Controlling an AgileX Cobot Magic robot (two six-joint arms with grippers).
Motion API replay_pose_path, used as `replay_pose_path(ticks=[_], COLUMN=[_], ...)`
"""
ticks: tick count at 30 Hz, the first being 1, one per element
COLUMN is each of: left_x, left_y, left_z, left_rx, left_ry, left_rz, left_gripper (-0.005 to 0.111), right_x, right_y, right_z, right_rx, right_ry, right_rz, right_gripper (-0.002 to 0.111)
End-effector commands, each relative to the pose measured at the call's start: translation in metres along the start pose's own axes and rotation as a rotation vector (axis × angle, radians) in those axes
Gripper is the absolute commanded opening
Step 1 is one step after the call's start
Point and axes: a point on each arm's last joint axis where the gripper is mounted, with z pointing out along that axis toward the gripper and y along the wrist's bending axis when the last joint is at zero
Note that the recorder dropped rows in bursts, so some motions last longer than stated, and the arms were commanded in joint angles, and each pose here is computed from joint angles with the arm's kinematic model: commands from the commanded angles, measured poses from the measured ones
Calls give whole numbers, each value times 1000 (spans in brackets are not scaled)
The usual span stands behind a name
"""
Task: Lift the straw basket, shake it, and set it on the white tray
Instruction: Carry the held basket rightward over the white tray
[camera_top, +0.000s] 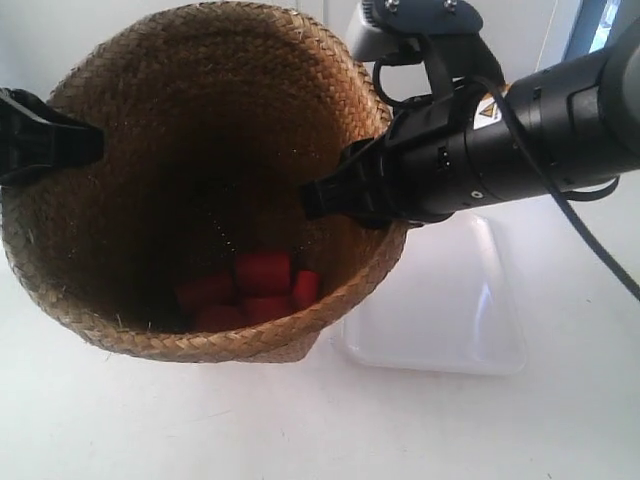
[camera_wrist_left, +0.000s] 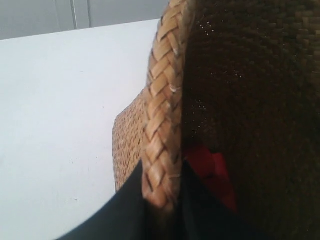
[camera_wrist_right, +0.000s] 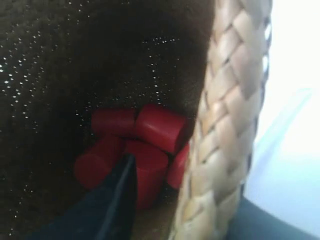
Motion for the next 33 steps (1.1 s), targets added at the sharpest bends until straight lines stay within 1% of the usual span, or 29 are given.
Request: replay_pose_path(ticks=[1,8,12,16,20,24,25,26,28,29,30,31,32,33], left_x=[2,2,5,10,14,13,7,-4,-28,-37,-38,-27,-9,3], left_y=[1,1,2,3,5,9,7,4,-7,-12,-12,-7,1,7], left_z=[2,2,2,8,16,26,23,12,-19,-34,-38,-25,-5,7], left_rx=[-7,-9,-16,-15,-22,-52,-49,-42,0,22,19,-2,-26,-45], left_ry=[13,15,48,107,148,159,144,120,38,-10,-45,-41,20,87], left_rz=[38,42,63,61,68,114,115,121,101,103,139,156,146,97], left_gripper=[0,0,0,0,0,0,0,0,0,0,0,0,0,0], right_x=[-2,-2,-3,2,2,3,-1,-10,-35,-42,-43,-35,-19,-8], right_y=[1,1,0,-3,-3,-6,-4,1,14,20,22,17,9,2], right_z=[-2,-2,-1,11,12,20,14,-1,-45,-66,-71,-58,-31,-11], right_rx=[3,3,5,16,17,39,28,11,-31,-49,-44,-15,8,21], right_ry=[-13,-9,-20,21,24,0,23,26,-60,-139,-215,-268,-208,-103], right_rz=[-44,-34,-33,-45,-44,-73,-74,-76,-84,-95,-119,-120,-98,-65], right_gripper=[0,0,0,0,0,0,0,0,0,0,0,0,0,0])
